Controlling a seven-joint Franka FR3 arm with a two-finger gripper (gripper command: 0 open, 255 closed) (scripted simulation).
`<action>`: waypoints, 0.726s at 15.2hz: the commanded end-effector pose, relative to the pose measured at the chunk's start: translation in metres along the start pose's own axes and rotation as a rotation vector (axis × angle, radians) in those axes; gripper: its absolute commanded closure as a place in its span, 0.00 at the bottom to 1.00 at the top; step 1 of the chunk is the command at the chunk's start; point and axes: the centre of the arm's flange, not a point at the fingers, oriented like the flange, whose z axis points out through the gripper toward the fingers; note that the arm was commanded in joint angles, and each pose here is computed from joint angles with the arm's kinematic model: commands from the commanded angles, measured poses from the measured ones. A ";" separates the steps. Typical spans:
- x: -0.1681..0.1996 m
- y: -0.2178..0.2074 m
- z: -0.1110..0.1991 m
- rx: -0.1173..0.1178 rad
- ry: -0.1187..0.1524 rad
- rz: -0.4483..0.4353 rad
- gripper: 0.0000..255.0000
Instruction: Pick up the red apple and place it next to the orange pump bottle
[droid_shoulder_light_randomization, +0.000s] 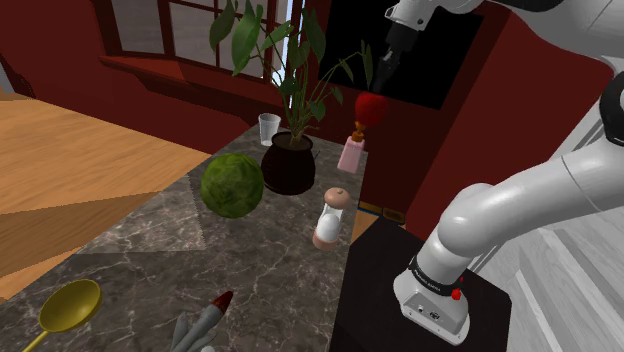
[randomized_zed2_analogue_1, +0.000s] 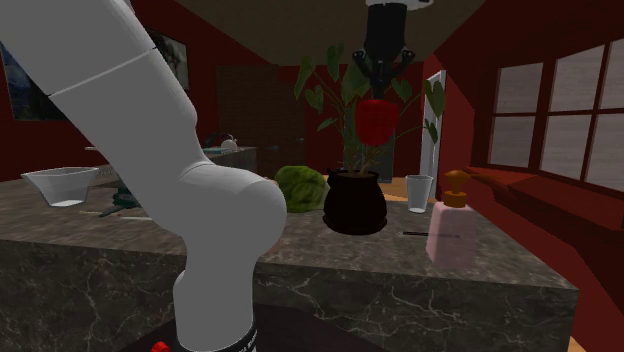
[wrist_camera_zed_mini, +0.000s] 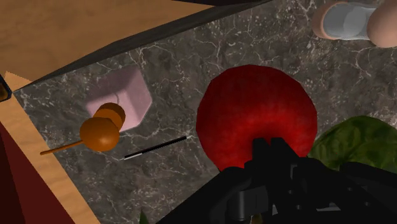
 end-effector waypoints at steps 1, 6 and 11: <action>-0.003 0.001 0.011 0.000 0.000 -0.001 1.00; -0.006 0.003 0.037 0.000 0.000 -0.001 1.00; -0.010 0.006 0.063 0.000 0.000 -0.001 1.00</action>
